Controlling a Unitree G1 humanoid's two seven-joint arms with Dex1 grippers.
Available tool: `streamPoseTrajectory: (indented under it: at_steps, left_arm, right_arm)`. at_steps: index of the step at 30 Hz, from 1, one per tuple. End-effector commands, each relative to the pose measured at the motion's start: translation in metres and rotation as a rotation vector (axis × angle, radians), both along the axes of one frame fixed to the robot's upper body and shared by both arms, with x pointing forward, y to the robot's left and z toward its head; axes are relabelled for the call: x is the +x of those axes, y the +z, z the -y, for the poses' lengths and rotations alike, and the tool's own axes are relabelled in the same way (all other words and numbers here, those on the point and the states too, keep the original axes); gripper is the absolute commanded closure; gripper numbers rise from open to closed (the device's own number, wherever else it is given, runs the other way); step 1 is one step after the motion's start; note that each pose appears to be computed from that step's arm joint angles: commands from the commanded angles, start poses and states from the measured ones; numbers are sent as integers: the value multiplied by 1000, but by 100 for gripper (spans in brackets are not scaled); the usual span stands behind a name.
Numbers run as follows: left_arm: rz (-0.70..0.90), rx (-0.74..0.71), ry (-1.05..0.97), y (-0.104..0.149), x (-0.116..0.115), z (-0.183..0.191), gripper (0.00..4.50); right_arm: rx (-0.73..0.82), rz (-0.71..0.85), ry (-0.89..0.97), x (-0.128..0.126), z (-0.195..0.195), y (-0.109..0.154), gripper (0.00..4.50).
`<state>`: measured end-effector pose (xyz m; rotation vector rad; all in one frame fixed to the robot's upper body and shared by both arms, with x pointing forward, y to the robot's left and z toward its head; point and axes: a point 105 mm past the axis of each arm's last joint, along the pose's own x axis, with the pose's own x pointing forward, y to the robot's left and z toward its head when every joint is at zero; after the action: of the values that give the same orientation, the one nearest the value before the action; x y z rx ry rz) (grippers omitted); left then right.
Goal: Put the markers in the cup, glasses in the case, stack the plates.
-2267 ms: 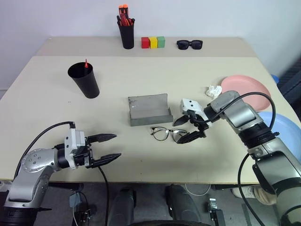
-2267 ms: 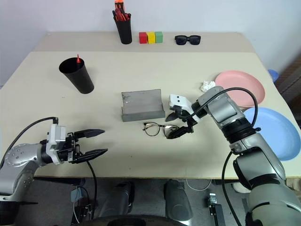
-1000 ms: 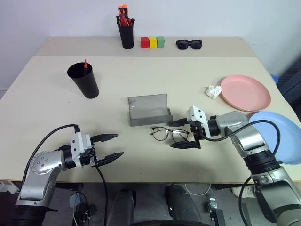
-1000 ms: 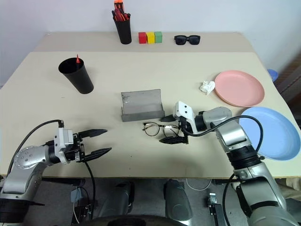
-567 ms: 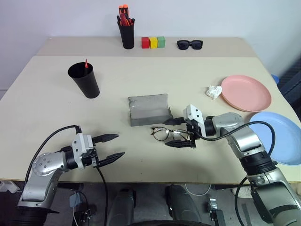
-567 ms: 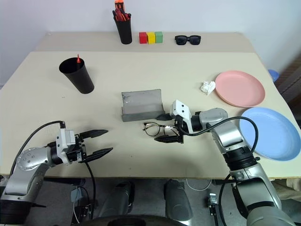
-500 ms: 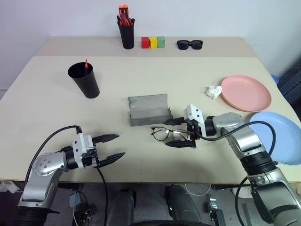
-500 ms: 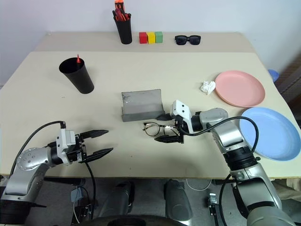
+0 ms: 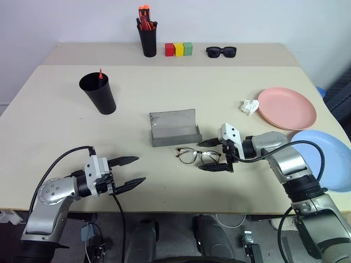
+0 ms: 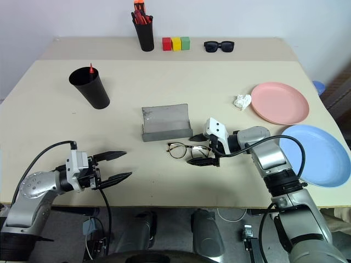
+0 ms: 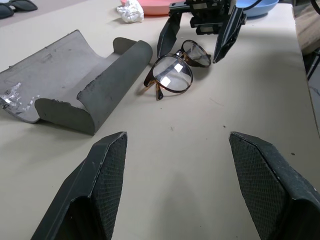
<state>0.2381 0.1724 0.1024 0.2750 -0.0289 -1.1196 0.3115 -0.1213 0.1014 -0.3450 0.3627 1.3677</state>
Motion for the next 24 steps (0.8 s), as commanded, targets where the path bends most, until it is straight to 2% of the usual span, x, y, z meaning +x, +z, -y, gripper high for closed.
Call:
streamPoseTrajectory:
  at_steps: [1,6,21,23,24]
  left_arm:
    - [33,11,-20,6,-3,3,114]
    - [31,11,-23,6,-4,4,114]
    - [28,18,-29,4,-7,3,114]
    - [30,19,-28,3,-7,3,114]
    - [30,19,-28,2,-7,3,114]
  right_arm:
    - [9,45,5,3,1,11,127]
    - [12,52,8,3,0,13,385]
    - [17,50,20,1,-3,17,385]
    - [16,51,18,1,-3,17,440]
    - [17,49,17,1,-3,17,448]
